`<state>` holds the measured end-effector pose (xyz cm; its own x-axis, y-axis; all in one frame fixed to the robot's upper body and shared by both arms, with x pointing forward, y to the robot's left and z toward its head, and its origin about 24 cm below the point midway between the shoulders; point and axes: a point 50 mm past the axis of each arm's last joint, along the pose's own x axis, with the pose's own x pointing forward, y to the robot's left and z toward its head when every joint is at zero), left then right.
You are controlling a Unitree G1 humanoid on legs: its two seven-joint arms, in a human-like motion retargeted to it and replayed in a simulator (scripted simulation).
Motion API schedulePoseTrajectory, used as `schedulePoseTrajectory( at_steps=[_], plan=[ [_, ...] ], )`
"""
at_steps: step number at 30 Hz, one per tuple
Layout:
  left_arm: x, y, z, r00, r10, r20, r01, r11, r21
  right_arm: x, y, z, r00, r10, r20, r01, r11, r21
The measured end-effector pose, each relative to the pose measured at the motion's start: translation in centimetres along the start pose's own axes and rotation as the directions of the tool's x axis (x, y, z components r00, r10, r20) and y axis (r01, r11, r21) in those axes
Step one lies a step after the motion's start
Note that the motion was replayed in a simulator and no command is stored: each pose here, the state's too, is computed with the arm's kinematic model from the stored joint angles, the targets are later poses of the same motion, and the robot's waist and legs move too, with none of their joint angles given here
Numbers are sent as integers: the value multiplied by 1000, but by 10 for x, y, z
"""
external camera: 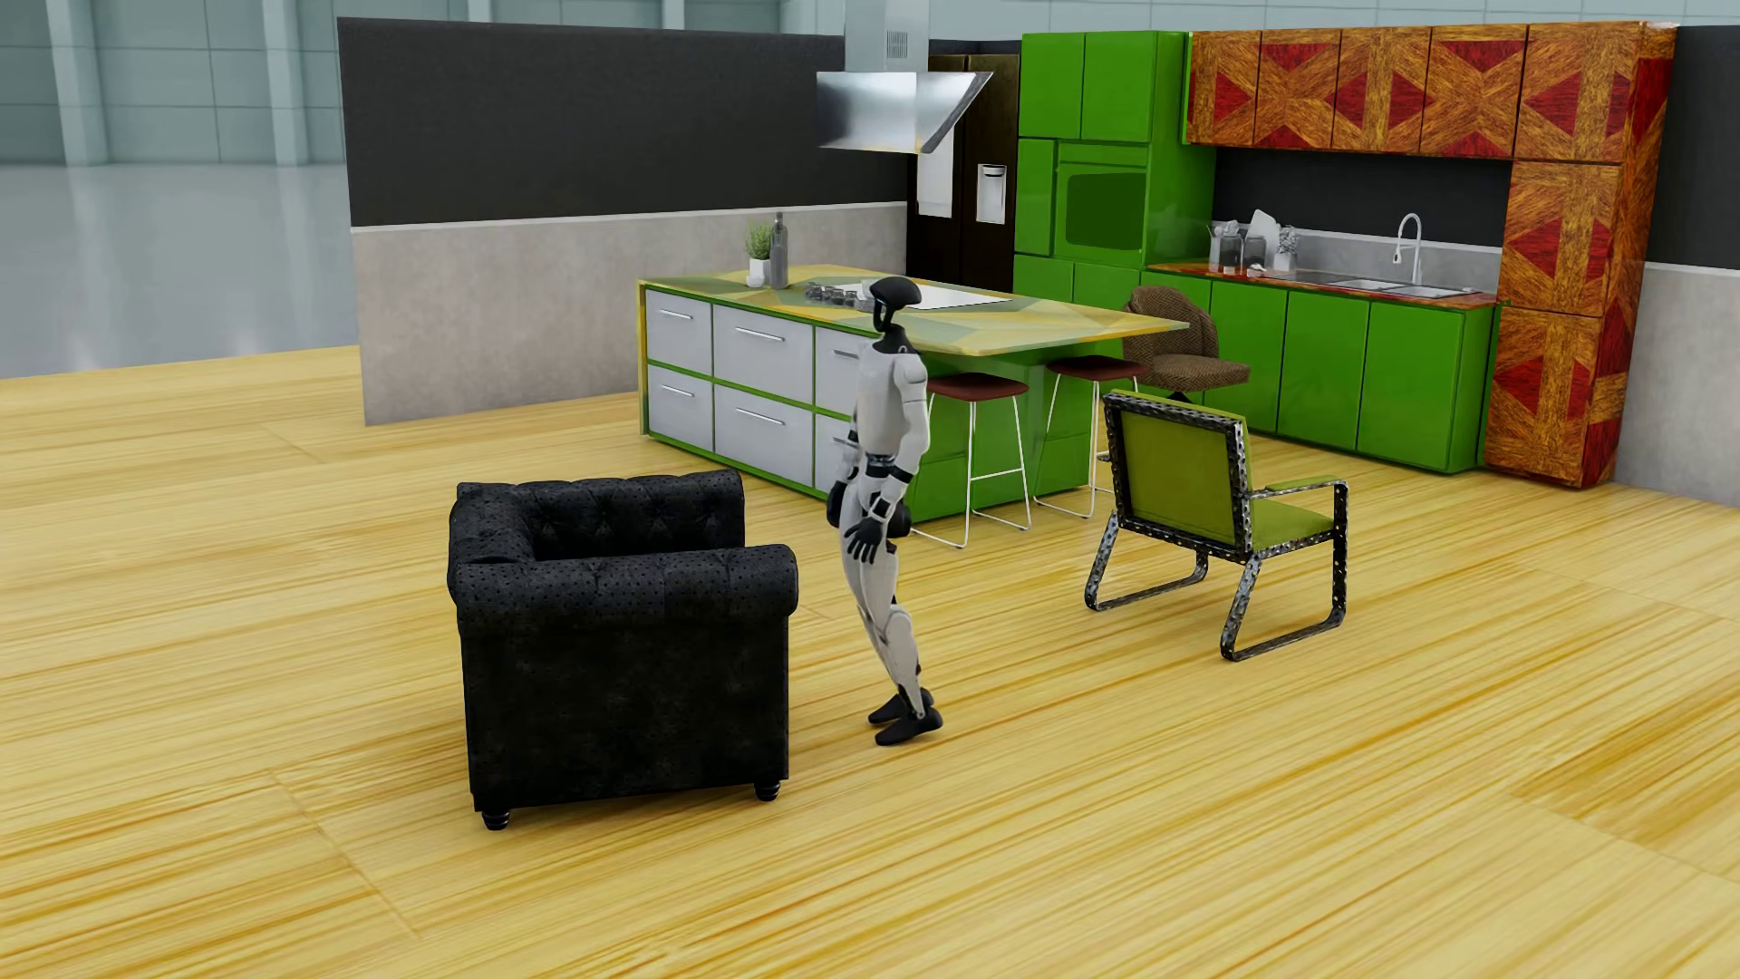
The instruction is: Stand still
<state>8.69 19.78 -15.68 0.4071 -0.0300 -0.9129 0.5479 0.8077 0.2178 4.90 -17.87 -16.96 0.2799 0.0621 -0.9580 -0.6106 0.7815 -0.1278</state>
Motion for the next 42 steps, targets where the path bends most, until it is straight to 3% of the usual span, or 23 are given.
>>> schedulePoseTrajectory(
  at_steps=[42],
  plan=[
    [-1,-3,-5,1000,-9,-12,9,1000,4,-2,-3,-9,999,-11,-31,12,1000,17]
  ],
)
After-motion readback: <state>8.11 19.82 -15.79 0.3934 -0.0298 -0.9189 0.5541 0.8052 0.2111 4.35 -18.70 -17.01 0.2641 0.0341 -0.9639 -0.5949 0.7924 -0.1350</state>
